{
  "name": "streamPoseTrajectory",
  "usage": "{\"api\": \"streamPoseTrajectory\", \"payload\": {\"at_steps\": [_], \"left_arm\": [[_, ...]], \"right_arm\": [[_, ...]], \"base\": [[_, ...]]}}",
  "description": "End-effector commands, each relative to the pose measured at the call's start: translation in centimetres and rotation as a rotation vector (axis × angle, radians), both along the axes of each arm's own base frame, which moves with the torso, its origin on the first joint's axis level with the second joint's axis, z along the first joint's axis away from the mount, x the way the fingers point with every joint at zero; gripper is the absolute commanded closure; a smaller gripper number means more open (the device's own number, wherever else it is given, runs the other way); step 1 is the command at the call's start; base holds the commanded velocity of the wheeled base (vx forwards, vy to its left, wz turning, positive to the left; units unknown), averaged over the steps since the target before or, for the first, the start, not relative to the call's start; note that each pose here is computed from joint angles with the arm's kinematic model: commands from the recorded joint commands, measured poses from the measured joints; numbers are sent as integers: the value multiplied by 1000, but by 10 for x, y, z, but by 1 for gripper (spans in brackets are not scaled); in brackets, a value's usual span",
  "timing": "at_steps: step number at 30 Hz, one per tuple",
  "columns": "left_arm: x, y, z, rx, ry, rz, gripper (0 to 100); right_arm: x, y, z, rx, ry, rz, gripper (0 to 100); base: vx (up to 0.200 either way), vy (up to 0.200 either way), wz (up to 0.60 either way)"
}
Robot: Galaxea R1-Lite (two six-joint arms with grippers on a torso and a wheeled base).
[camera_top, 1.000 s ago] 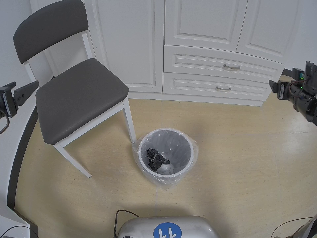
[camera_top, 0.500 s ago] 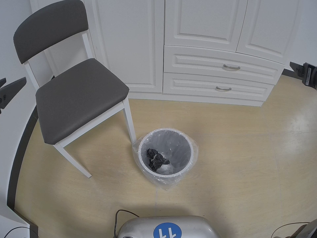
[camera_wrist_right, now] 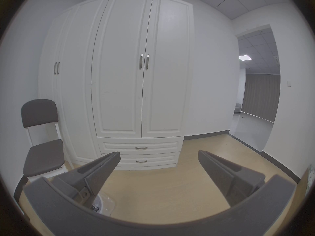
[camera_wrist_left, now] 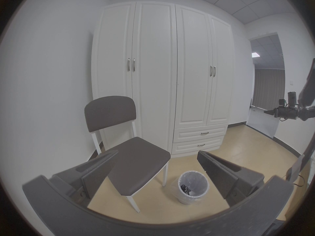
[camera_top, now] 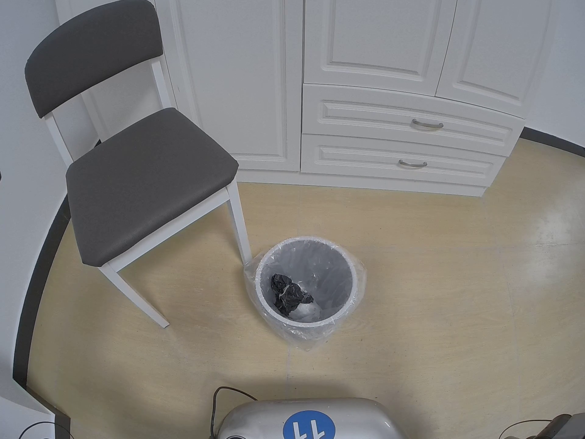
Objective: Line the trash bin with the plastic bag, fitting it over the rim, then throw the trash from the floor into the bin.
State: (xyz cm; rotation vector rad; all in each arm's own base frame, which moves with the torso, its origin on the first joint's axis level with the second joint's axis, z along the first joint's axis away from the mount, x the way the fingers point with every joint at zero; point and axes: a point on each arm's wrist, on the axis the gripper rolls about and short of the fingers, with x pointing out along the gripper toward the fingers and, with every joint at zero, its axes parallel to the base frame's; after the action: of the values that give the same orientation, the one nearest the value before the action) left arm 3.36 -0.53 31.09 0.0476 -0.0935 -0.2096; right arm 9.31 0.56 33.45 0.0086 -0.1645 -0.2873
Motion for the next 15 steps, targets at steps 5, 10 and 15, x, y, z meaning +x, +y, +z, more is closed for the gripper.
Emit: {"api": "streamPoseTrajectory", "payload": {"at_steps": [5, 10, 15], "left_arm": [[-44, 2, -12, -6, -107, 3, 0], [-59, 3, -15, -7, -152, 2, 0], [-67, 4, -18, -7, -175, 5, 0]], "right_arm": [[-63, -11, -7, 19, -139, -20, 0], [-89, -15, -9, 20, -201, -60, 0], [-105, -16, -13, 20, -243, -86, 0]], "base": [[0, 0, 0], [0, 0, 0], [0, 0, 0]]}}
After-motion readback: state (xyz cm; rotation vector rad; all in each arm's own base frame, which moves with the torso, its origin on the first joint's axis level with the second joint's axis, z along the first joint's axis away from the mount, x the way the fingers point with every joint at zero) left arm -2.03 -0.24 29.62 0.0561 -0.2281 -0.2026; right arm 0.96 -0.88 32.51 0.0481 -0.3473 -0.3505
